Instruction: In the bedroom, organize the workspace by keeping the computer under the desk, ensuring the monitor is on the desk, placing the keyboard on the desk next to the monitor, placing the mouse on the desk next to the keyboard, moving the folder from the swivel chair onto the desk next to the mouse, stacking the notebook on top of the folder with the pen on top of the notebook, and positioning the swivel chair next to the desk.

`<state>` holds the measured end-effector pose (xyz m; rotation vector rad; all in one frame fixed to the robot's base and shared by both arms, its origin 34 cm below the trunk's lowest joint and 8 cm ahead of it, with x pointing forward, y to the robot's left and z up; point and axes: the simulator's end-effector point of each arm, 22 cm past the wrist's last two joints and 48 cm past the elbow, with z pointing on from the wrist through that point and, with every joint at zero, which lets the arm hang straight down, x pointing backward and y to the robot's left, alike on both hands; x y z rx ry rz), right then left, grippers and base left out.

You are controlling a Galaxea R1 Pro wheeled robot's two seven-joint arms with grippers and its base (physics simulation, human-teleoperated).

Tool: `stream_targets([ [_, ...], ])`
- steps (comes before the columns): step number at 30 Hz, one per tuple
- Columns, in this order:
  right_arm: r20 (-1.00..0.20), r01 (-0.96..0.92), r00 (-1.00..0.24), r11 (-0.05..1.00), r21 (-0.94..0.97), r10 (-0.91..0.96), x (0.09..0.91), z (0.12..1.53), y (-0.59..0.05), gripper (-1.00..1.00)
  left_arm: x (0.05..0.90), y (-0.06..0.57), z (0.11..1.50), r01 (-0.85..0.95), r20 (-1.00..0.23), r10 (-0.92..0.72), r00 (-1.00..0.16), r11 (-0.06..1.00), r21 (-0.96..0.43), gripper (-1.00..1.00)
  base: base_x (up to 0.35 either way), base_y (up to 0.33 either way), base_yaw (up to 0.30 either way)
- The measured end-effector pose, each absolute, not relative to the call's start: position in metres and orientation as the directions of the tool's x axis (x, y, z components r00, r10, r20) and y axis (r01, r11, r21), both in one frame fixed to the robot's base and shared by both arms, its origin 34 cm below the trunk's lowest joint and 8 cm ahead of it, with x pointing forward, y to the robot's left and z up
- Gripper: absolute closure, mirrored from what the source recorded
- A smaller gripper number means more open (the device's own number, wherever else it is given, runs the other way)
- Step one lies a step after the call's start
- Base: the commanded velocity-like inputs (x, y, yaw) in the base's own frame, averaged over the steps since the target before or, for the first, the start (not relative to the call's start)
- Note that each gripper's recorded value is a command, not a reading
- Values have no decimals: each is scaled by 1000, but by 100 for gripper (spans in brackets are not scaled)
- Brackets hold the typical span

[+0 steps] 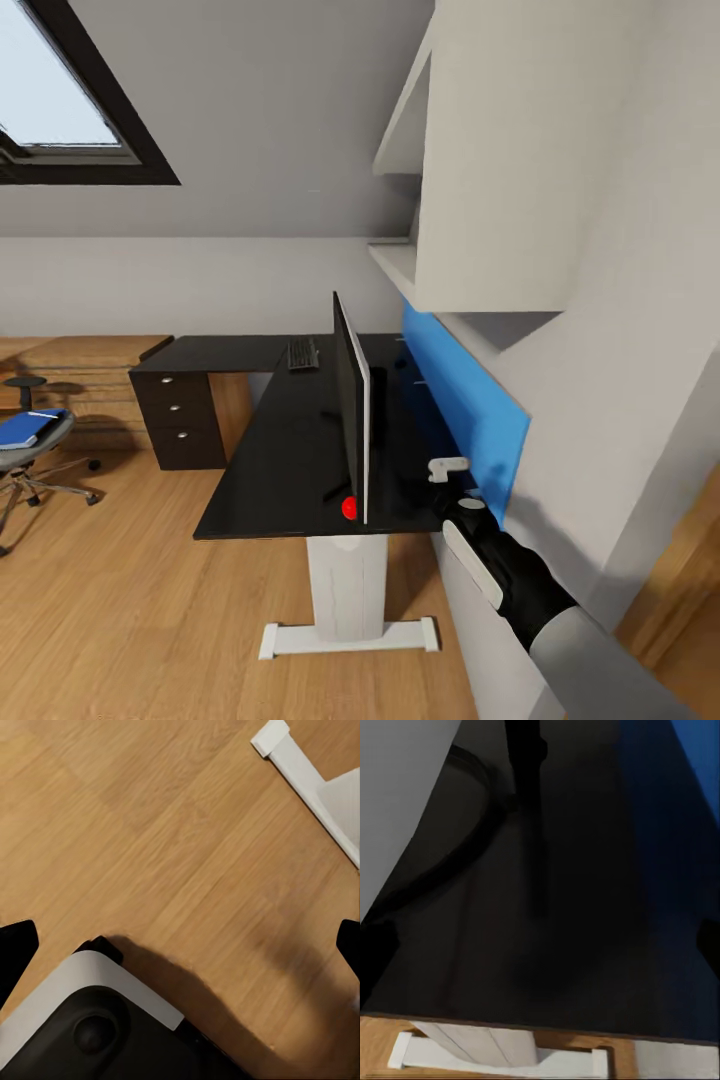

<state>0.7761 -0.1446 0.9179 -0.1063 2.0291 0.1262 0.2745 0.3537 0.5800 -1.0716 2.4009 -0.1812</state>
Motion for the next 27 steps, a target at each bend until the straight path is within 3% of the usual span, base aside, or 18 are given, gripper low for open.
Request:
stream_targets([
  [14, -925, -162, -380, 984, 71, 4, 769, 948, -132, -100, 274, 353, 580, -661, -388, -728, -565, 681, -315, -100, -336, 11, 0],
  [27, -892, -15, -450, 999, 51, 39, 732, 903, -135, -100, 274, 353, 580, -661, -387, -728, -566, 681, -315, -100, -137, 236, 0],
])
